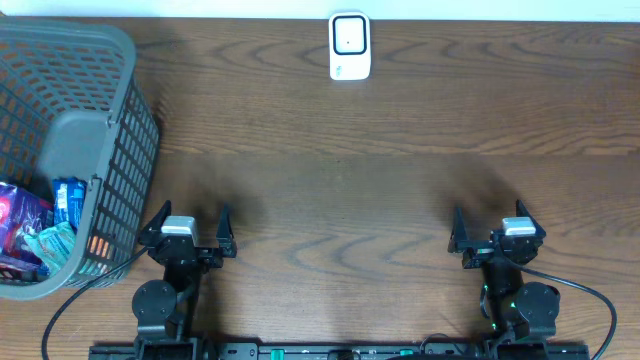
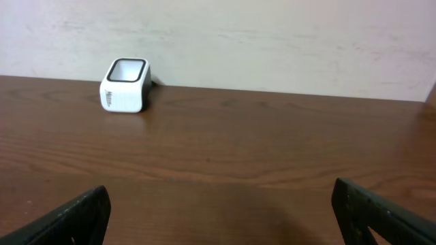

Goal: Scan the item barcode
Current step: 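Move the left gripper toward the grey basket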

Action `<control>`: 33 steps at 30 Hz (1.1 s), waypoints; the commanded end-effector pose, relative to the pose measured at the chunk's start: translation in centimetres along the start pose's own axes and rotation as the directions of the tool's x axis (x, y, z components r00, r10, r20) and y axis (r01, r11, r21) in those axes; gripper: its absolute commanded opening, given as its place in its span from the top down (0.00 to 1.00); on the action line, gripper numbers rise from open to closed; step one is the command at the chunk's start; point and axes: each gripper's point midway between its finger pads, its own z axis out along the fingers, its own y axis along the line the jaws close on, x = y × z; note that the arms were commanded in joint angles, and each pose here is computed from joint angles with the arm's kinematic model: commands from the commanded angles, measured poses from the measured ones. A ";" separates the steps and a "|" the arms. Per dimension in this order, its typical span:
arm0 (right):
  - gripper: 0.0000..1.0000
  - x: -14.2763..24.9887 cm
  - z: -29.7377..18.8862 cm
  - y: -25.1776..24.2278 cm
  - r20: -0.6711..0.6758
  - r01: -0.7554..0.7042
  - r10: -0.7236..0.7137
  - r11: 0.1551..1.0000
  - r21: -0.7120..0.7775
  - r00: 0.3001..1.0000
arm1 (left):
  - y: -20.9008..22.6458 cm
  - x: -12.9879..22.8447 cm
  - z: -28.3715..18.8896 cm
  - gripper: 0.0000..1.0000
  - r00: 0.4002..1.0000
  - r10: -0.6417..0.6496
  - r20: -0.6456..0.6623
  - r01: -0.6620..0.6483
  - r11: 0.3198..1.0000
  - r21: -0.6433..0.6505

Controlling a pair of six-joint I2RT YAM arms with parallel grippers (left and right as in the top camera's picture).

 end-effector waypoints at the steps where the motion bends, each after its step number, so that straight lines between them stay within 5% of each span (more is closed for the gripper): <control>1: 0.01 0.1 0.0 -0.3 -0.002 0.012 -0.012 1.000 0.015 1.000 | -0.4 1.4 0.0 0.02 0.999 0.009 -0.046 -0.008 1.000 0.027; 15: 0.01 0.1 0.0 -0.3 -0.002 0.012 -0.012 1.000 0.015 1.000 | -1.1 1.3 0.0 0.02 0.999 -0.013 -0.042 0.016 0.998 0.065; 20: 0.01 0.1 0.0 -0.3 -0.002 0.012 -0.012 1.000 0.015 1.000 | -6.4 1.1 -1.2 0.02 0.948 -0.279 -0.153 0.315 0.883 0.346; 24: 0.01 0.1 0.0 -0.3 -0.002 0.012 -0.012 1.000 0.015 1.000 | -7.4 0.3 -1.6 0.02 0.895 -0.400 -0.195 0.445 0.809 0.383; 29: 0.01 0.1 0.0 -0.3 -0.002 0.012 -0.012 1.000 0.015 1.000 | -8.5 -5.9 -3.1 0.02 0.892 -0.450 -0.034 0.397 0.745 0.536; 33: 0.01 0.1 0.0 -0.3 -0.002 0.012 -0.012 1.000 0.016 1.000 | -8.5 -11.7 -5.0 0.02 0.900 -0.418 0.128 0.280 0.776 0.566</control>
